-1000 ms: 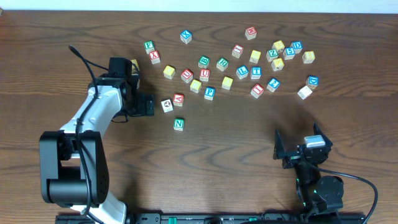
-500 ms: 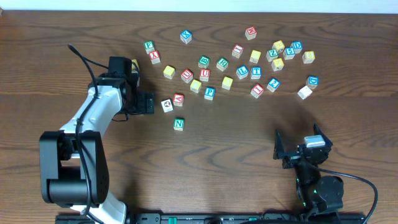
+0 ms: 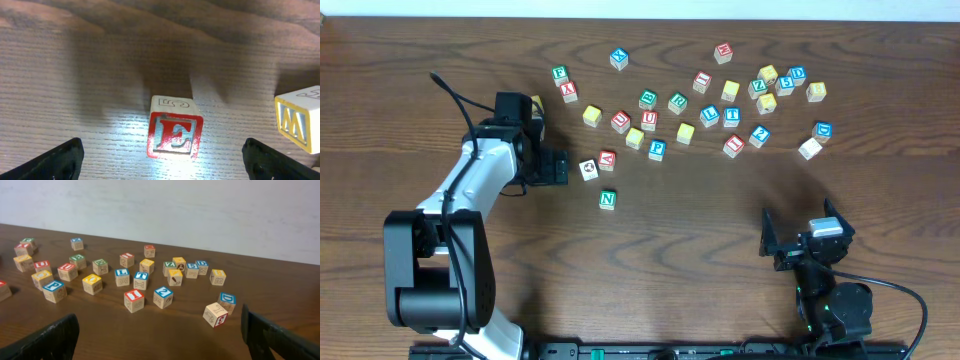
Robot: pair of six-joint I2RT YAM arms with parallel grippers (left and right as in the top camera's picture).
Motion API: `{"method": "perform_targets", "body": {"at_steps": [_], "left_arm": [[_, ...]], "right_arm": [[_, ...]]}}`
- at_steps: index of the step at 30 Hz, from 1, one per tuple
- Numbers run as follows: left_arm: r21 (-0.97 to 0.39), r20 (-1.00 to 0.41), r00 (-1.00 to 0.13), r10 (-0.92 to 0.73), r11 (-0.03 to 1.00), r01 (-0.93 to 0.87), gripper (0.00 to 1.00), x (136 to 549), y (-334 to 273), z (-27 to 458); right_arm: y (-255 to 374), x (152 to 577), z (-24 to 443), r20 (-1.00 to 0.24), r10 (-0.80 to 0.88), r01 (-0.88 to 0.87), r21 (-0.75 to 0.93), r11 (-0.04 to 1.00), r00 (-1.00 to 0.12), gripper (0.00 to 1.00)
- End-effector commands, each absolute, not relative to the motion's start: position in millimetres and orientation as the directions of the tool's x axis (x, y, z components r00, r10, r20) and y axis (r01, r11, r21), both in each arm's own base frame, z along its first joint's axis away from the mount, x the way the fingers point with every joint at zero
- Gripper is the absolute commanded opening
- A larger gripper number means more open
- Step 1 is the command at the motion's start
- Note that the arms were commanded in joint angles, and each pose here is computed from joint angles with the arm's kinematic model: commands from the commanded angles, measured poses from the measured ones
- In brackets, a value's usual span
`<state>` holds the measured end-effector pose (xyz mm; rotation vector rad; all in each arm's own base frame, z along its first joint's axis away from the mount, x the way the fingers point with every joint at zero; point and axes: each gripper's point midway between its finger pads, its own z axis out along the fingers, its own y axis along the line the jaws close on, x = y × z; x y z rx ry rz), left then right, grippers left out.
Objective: Spell out NEURIPS
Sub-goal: 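Lower and close the left gripper on the red E block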
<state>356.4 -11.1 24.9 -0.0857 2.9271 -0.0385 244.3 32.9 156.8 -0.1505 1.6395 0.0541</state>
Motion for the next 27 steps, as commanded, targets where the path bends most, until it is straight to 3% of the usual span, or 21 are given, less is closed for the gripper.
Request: {"method": "perform_targets", "body": {"at_steps": [1,25,27], "left_arm": [[-0.030,-0.190,-0.981,-0.048,0.999,-0.043,1.00,351.6,-11.2,18.4],[-0.031,-0.207,-0.977,-0.048,0.999,-0.043,1.00,352.4,-11.2,12.5],[-0.031,-0.212,-0.976,-0.048,0.999,-0.042,0.94,353.6,-11.3,12.7]], "right_arm": [[29.5,244.6,156.4,-0.996,-0.052,-0.114,-0.044,0.993,-0.070,0.99],[29.5,244.6,156.4,-0.996,-0.052,-0.113,-0.044,0.993,-0.070,0.99],[29.5,244.6,156.4,-0.996,-0.052,-0.113,-0.044,0.993,-0.070,0.99]]}}
